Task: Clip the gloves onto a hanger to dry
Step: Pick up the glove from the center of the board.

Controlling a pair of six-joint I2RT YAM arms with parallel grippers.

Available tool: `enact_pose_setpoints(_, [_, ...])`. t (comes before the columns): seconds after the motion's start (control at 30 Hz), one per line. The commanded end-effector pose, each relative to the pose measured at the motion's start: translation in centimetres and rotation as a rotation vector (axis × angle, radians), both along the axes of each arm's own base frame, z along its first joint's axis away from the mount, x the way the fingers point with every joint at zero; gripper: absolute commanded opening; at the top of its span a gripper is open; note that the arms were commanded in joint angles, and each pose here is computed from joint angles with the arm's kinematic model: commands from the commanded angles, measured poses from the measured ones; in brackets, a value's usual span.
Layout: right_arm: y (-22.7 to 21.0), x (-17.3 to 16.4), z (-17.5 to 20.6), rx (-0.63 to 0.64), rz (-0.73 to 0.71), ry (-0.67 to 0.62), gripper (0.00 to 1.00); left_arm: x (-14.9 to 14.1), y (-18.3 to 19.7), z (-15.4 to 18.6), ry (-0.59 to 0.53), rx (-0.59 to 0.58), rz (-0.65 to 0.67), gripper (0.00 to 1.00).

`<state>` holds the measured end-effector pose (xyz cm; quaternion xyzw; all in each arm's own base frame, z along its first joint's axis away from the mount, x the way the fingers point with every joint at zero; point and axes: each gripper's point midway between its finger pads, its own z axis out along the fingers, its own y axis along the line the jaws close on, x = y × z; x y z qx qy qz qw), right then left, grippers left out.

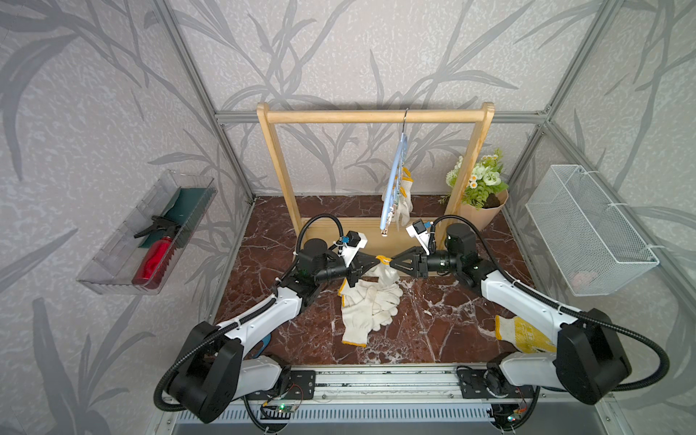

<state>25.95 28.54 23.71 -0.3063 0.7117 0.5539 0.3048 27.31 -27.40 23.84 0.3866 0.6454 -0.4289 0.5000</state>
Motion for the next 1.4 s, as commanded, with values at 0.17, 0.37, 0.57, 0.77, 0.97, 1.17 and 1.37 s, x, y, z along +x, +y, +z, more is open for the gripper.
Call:
enact_pose_setpoints(0.17, [-0.7, -1.0, 1.1, 0.000, -0.022, -0.272, 0.50, 0.5, -0.6, 1.8, 0.017, 0.009, -0.017, 0.00])
enact_pose_setpoints(0.37, [-0.1, -1.2, 1.3, -0.068, -0.101, -0.427, 0.52, 0.9, -0.8, 1.7, 0.052, 0.021, -0.016, 0.00])
enact_pose_setpoints(0.57, [-0.6, 0.1, 1.9, -0.105, -0.197, -0.511, 0.52, 0.7, -1.0, 1.9, 0.054, 0.015, -0.036, 0.00])
enact_pose_setpoints(0.77, [-0.2, 0.3, 2.0, -0.108, -0.186, -0.532, 0.52, 0.7, -1.1, 2.1, 0.058, 0.015, -0.041, 0.00])
enact_pose_setpoints(0.97, [0.8, 0.0, 1.7, -0.105, -0.163, -0.539, 0.52, 0.7, -1.2, 2.2, 0.060, 0.016, -0.044, 0.00])
enact_pose_setpoints(1.17, [1.1, 0.5, 2.2, -0.085, -0.190, -0.555, 0.48, 0.6, -1.3, 2.2, 0.066, 0.017, -0.057, 0.00])
enact_pose_setpoints(1.37, [1.4, 0.9, 2.3, -0.083, -0.191, -0.554, 0.36, 0.4, -1.2, 2.3, 0.063, 0.018, -0.061, 0.00])
